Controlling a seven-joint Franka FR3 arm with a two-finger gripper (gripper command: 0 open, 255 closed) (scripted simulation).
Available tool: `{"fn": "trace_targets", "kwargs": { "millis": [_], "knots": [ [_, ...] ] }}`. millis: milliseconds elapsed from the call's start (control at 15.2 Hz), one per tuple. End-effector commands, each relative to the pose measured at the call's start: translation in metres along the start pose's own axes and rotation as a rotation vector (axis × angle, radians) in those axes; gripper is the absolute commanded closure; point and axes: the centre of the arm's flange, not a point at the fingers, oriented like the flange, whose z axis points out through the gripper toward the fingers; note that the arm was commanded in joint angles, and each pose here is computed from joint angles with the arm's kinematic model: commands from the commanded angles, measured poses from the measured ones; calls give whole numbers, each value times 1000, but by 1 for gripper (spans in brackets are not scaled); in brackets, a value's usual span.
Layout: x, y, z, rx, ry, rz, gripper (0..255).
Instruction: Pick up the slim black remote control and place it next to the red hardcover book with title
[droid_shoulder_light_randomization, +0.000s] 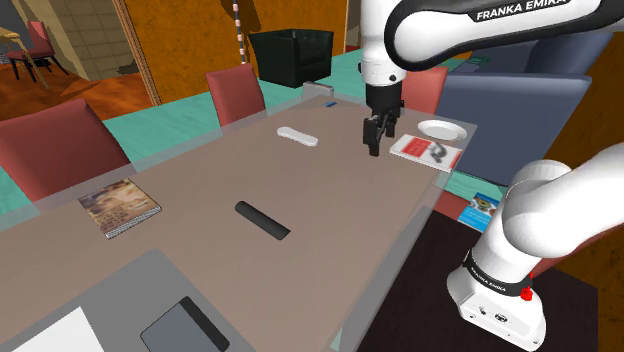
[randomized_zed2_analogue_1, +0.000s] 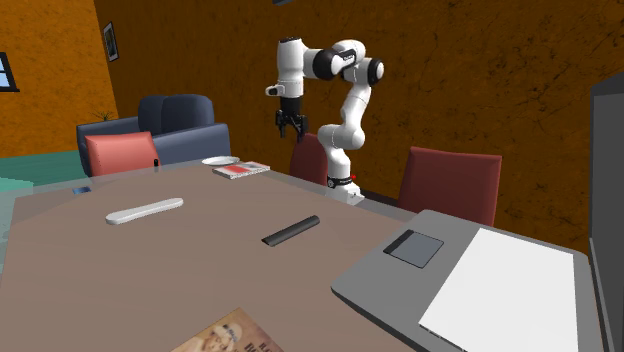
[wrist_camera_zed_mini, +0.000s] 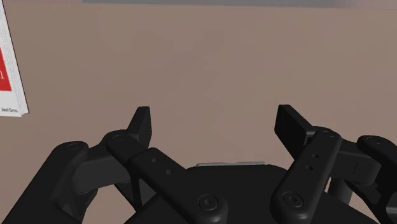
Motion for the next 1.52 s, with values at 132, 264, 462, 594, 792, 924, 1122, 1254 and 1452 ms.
{"fn": "trace_targets", "kwargs": {
  "millis": [132,264,462,594,792,924,1122,1254,1452],
  "knots": [
    [31,-35,16,8,16,15,0],
    [47,-53,24,11,24,22,0],
    [71,-79,36,17,35,32,0],
    [88,-97,44,20,42,39,0],
    [112,-123,55,26,53,49,0],
    [129,-141,62,29,61,55,0],
    [155,-167,72,35,72,66,0],
    [172,-184,79,38,79,72,0],
    [198,-210,88,44,91,82,0]
  ]
}}
